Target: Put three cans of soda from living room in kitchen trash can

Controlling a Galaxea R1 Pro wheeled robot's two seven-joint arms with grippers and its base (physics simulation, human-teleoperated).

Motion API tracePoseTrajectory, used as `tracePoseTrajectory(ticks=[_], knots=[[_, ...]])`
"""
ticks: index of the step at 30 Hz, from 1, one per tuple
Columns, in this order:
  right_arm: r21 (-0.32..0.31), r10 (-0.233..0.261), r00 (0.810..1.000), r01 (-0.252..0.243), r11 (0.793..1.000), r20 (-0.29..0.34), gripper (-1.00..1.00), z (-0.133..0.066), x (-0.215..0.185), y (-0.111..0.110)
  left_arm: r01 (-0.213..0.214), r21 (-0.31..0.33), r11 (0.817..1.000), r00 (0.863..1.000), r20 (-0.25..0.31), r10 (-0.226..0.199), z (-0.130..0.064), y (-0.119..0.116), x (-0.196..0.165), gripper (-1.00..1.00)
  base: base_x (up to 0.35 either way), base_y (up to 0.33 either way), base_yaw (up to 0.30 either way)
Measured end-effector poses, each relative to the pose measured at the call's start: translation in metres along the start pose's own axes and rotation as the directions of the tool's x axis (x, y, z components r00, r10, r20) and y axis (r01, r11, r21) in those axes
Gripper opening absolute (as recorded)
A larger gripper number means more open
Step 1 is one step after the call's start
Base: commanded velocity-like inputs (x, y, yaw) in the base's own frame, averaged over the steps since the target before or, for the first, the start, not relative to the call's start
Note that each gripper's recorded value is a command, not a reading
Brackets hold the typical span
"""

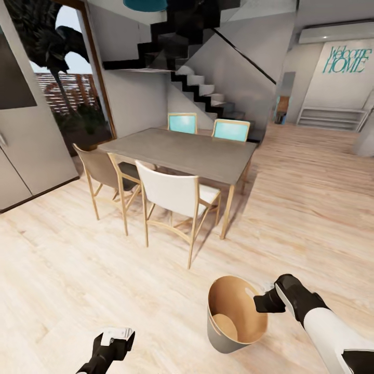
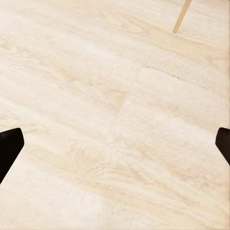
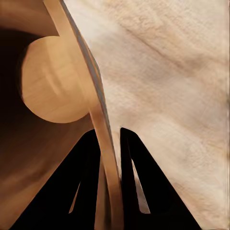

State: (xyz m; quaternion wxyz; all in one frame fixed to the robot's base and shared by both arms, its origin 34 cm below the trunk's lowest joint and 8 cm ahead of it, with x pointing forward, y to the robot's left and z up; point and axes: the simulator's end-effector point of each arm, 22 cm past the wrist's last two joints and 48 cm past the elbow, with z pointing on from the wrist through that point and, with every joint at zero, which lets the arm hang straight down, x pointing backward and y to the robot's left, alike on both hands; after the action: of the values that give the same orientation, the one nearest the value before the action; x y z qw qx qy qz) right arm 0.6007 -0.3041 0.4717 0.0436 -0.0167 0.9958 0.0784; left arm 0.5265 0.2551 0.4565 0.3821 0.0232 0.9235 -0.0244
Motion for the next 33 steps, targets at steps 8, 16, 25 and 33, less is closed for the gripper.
tracePoseTrajectory(ticks=[8,16,25,33], knots=[[0.001,0.001,1.0,-0.001,1.0,0.0,-1.0,-0.0003,0.0,-0.0011,0.001,0.0,1.0,1.0,0.001,-0.001,0.0,0.0,-0.0003,1.0,-0.117,-0.274,-0.25],[0.002,0.002,1.0,-0.002,1.0,0.0,-1.0,-0.0003,0.0001,-0.0013,0.002,0.003,1.0,1.0,0.006,-0.002,0.0,-0.0004,-0.0025,1.0,-0.119,-0.274,-0.247],[-0.01,0.011,1.0,-0.011,1.0,0.001,-1.0,-0.0002,-0.0004,0.0021,0.005,0.003,1.0,1.0,0.012,-0.005,-0.0002,0.0015,-0.0042,1.0,-0.039,-0.153,-0.086],[-0.001,0.003,1.0,-0.003,1.0,0.004,-1.0,-0.002,-0.0012,-0.0002,0.002,0.002,1.0,1.0,0.015,-0.002,-0.0005,0.0,-0.0051,1.0,-0.001,-0.279,-0.193]])
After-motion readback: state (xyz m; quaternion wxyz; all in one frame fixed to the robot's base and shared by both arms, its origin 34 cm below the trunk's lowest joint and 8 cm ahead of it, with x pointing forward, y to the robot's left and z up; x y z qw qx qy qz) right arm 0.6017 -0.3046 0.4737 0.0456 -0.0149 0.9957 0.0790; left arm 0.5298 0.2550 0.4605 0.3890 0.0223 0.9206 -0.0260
